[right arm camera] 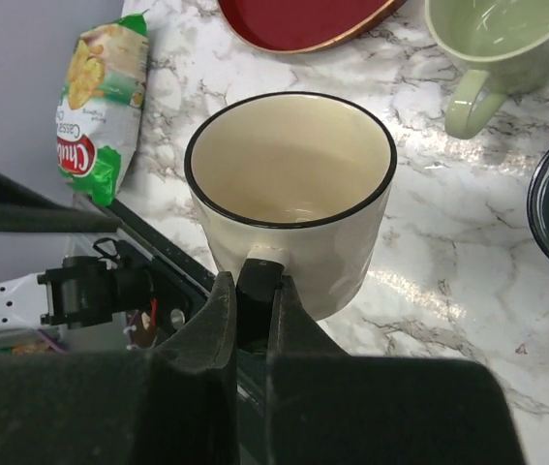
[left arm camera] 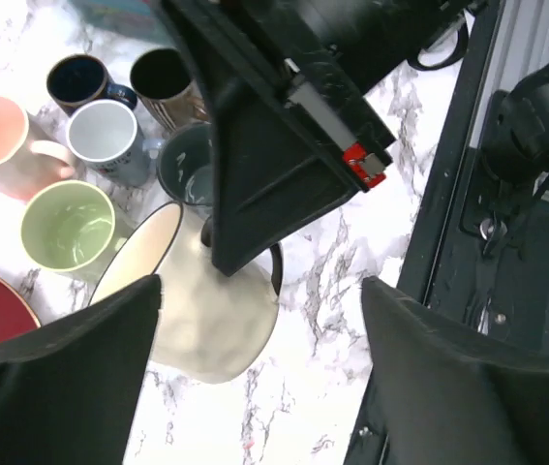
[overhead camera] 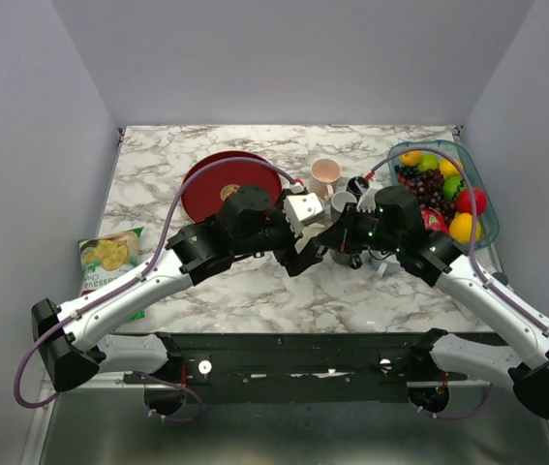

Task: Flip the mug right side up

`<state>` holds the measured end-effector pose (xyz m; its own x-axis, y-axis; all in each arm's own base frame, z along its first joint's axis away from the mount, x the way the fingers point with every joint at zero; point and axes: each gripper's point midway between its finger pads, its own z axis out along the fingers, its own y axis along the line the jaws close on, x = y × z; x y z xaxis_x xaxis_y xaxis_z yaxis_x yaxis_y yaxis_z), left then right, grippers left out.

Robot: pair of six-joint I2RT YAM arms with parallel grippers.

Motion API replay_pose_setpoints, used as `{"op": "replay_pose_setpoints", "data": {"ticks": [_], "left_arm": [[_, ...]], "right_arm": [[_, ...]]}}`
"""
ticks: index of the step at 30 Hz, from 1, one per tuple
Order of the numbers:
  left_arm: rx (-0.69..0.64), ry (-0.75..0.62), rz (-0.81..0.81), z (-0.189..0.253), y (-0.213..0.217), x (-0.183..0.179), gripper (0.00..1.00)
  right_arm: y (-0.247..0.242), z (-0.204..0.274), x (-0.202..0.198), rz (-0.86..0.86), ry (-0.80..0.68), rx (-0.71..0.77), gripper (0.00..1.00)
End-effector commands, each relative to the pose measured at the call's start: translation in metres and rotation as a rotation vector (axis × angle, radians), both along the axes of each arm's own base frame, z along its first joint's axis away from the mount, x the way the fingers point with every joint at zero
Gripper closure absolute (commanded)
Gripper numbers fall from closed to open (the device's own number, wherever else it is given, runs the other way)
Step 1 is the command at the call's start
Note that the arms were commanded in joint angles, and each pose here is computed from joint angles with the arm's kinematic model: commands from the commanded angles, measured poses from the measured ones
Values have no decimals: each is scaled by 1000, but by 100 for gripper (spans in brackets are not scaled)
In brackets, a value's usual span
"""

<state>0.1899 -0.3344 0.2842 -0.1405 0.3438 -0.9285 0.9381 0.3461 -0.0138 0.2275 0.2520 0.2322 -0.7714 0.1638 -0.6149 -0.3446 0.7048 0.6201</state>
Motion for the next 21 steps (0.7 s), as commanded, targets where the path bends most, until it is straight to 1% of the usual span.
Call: {"op": "replay_pose_setpoints", "data": {"ticks": [1, 3, 4, 5, 6, 7, 9, 10, 11, 13, 15, 17, 19, 20, 21], "left_arm": [[-67, -25, 38, 19, 12, -2, 1], [-87, -27, 58, 27, 19, -1, 1], [-110, -45, 67, 37, 25, -3, 1], [-134, -19, 99, 42, 28, -1, 1], [-147, -24, 140, 48, 34, 3, 1], [-177, -34, 162, 60, 39, 4, 1], [-225, -17, 215, 74, 47, 9, 1], [-257, -25, 251, 86, 51, 13, 1], [-279, -1, 277, 90, 53, 15, 1], [-297, 8, 336, 99, 59, 24, 1], [-309, 36, 385, 101, 62, 30, 1], [-300, 69, 466, 98, 69, 44, 1], [-283, 106, 528, 91, 77, 59, 1], [-290, 141, 548, 88, 79, 64, 1], [-289, 166, 553, 84, 80, 67, 1]], "right_arm": [[-3, 41, 15, -29, -258, 85, 99], [-5, 40, 19, -35, -329, 87, 99], [-9, 22, 16, -37, -343, 67, 99], [-10, 29, 20, -53, -402, 87, 99], [-9, 28, 21, -59, -434, 90, 99], [-13, 14, 20, -68, -443, 66, 99], [-6, 17, 18, -60, -504, 75, 99], [-4, 16, 16, -47, -539, 59, 99], [2, 14, 13, -51, -568, 50, 99], [6, 9, 13, -46, -601, 12, 99], [13, -1, 13, -45, -619, -14, 99], [19, -4, 15, -49, -646, -27, 99], [26, -20, 17, -35, -641, -71, 99], [29, -17, 19, -44, -656, -62, 100], [32, -30, 22, -39, -643, -89, 99]]}}
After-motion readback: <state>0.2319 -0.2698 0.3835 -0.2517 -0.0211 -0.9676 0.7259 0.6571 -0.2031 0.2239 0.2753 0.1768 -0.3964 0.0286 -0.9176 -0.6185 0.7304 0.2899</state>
